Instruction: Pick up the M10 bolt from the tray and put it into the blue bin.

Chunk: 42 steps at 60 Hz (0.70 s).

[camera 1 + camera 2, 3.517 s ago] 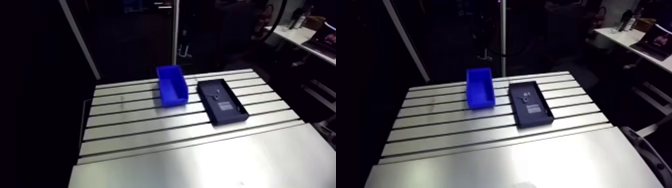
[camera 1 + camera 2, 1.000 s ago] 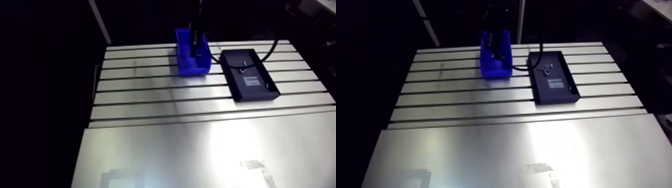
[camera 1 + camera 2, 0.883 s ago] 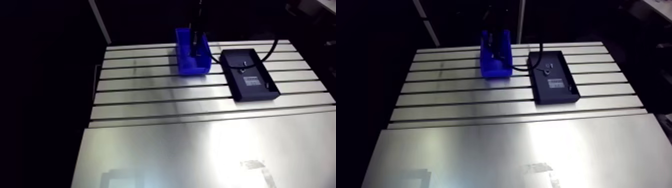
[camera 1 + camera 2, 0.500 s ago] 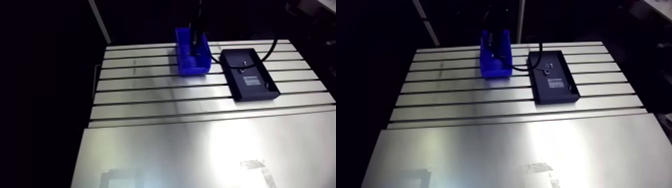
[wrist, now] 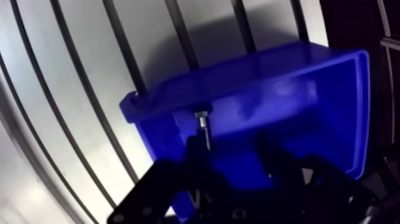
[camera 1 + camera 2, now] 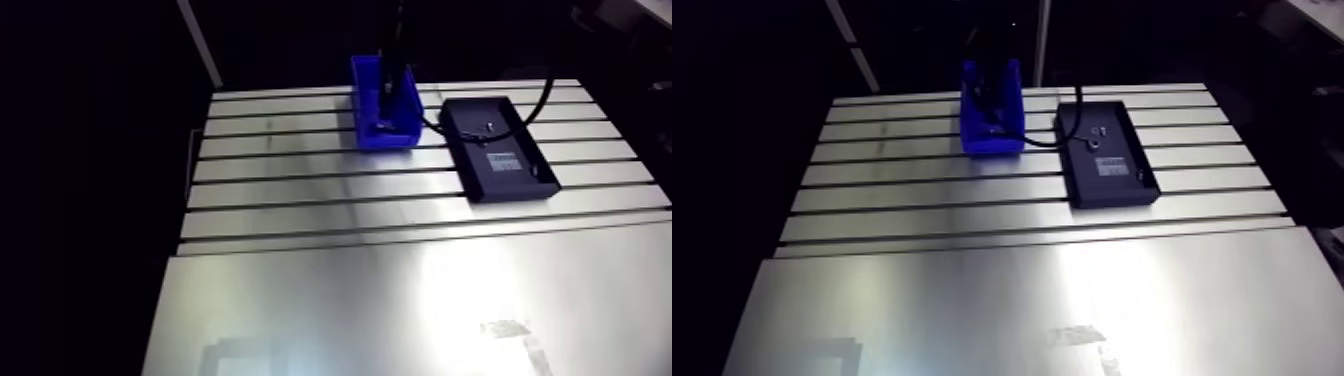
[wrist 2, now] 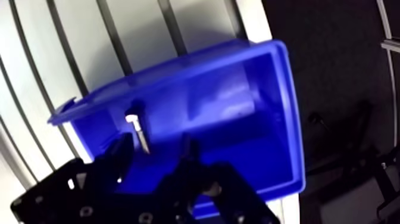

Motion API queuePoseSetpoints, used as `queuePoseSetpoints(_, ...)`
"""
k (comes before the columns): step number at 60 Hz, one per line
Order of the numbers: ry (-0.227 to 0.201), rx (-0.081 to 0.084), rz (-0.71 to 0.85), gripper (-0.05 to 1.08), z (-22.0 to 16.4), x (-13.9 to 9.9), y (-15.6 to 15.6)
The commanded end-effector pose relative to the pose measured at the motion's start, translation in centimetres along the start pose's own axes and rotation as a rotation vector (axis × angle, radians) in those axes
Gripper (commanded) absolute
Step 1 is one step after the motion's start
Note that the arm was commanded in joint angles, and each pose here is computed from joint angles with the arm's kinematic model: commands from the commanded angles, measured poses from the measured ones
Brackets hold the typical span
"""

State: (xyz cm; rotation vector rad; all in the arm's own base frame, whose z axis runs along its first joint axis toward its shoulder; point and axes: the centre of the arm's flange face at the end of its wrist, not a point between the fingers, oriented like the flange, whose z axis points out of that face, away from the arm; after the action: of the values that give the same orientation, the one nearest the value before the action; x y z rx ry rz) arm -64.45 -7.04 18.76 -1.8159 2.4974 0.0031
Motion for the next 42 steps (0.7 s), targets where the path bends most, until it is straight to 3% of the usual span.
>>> queuePoseSetpoints(1,0.003,-0.015,0.005,0.18,-0.2,0.1,0.0)
queuePoseSetpoints(15,-0.002,-0.021,0.012,0.02,-0.4,0.1,0.1)
queuePoseSetpoints(27,0.000,-0.029,0.019,0.02,-1.2,0.0,0.1)
queuePoseSetpoints(38,0.013,-0.071,0.069,0.02,-4.1,-0.1,0.1)
queuePoseSetpoints(42,0.017,-0.079,0.085,0.02,-4.9,-0.1,-0.1)
